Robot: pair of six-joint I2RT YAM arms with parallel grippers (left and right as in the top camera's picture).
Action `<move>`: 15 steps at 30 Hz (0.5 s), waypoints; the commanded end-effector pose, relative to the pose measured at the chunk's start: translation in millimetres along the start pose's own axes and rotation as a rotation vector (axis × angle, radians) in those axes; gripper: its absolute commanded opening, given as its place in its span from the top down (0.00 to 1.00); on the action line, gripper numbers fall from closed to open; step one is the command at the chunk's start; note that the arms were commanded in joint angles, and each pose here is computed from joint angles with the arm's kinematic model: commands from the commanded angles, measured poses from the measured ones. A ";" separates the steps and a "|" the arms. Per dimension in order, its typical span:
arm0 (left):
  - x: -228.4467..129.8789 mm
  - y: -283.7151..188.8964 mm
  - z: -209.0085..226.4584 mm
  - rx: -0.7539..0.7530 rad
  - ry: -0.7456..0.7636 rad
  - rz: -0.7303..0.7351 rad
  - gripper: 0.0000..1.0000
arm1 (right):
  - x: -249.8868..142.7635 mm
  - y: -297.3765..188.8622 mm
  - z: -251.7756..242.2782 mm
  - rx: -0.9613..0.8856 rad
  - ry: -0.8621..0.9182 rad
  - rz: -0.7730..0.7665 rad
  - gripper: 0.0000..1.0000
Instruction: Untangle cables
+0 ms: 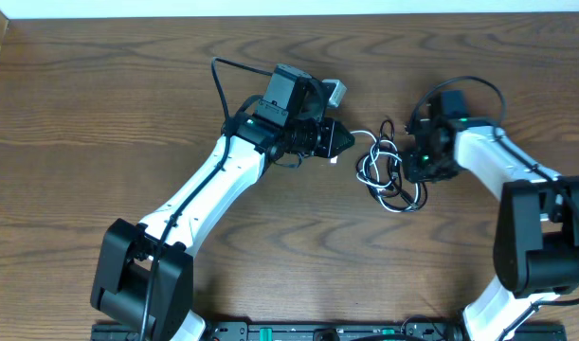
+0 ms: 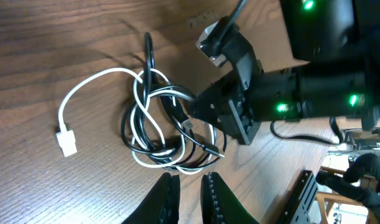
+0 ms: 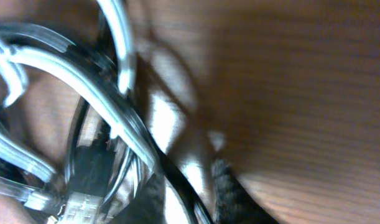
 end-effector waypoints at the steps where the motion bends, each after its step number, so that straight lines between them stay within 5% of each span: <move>1: -2.4 1.2 4.5 0.020 0.005 0.006 0.83 | -5.3 6.3 -23.6 -0.369 0.191 -0.084 0.92; 6: -1.1 -0.1 8.5 0.041 0.002 -0.001 0.83 | -7.9 4.1 -1.5 -0.265 0.223 -0.073 0.99; 10: 1.5 -5.2 16.1 0.049 -0.028 -0.017 0.83 | -0.6 -23.4 26.7 -0.021 0.227 -0.060 0.99; 15: 5.6 -12.6 17.3 -0.026 -0.046 -0.037 0.71 | 7.2 -90.6 64.6 0.356 0.152 -0.100 0.99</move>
Point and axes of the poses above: each gripper's point midway between its finger pads, its own y axis out along the fingers, its own z axis along the line the jaws close on, x = y × z, the point moved 6 cm from there along -y, back along the fingers, and after that the axes turned 14 degrees about y, right-handed, at the moved point
